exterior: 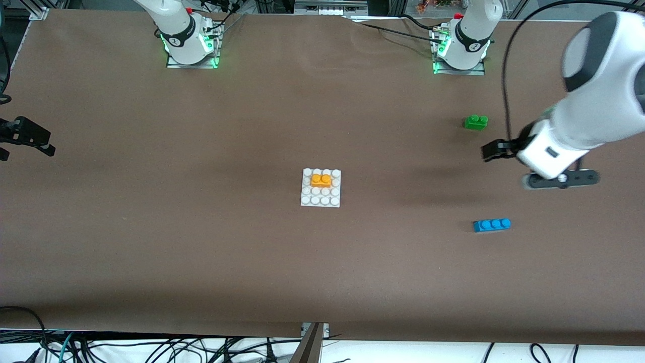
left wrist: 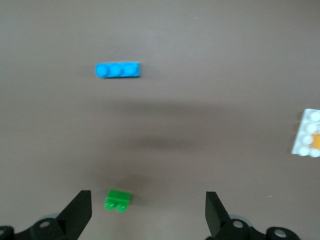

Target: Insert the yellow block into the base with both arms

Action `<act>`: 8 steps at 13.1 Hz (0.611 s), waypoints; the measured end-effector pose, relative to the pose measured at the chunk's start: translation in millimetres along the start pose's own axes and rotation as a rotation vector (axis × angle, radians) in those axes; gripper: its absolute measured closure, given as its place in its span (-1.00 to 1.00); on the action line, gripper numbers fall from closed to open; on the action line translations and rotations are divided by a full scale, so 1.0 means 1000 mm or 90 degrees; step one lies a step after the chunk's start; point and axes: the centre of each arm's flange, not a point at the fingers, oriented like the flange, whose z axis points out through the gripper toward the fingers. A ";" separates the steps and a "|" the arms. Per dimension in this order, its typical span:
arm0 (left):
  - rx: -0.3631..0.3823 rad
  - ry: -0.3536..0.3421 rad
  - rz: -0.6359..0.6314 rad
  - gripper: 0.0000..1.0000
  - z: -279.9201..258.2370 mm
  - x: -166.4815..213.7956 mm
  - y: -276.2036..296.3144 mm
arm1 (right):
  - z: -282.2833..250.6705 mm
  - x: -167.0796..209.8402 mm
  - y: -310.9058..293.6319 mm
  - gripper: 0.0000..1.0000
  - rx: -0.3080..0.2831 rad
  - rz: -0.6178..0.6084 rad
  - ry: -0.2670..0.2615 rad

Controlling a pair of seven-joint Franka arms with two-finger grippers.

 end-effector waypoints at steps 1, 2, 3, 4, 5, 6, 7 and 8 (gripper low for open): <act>0.001 -0.007 -0.006 -1.00 0.004 -0.004 -0.015 | 0.000 0.000 0.000 -1.00 0.000 0.000 0.000; 0.003 -0.011 -0.011 -1.00 0.009 -0.009 -0.023 | 0.000 0.000 0.000 -1.00 0.000 0.000 0.000; 0.005 -0.010 -0.013 -1.00 0.014 -0.016 -0.028 | 0.000 0.000 0.000 -1.00 0.000 0.000 0.000; 0.007 -0.007 -0.012 -1.00 0.018 -0.022 -0.030 | 0.000 0.000 0.000 -1.00 0.000 0.000 0.000; 0.009 -0.005 -0.012 -1.00 0.021 -0.029 -0.031 | 0.000 0.000 0.000 -1.00 0.000 0.000 0.000; 0.011 -0.004 -0.012 -1.00 0.022 -0.034 -0.031 | 0.000 0.000 0.000 -1.00 0.000 0.000 0.000; 0.012 -0.001 -0.012 -1.00 0.021 -0.038 -0.031 | 0.000 0.000 0.000 -1.00 0.000 0.000 0.000; 0.012 0.003 -0.012 -1.00 0.019 -0.040 -0.031 | 0.000 0.000 0.000 -1.00 0.000 -0.001 0.000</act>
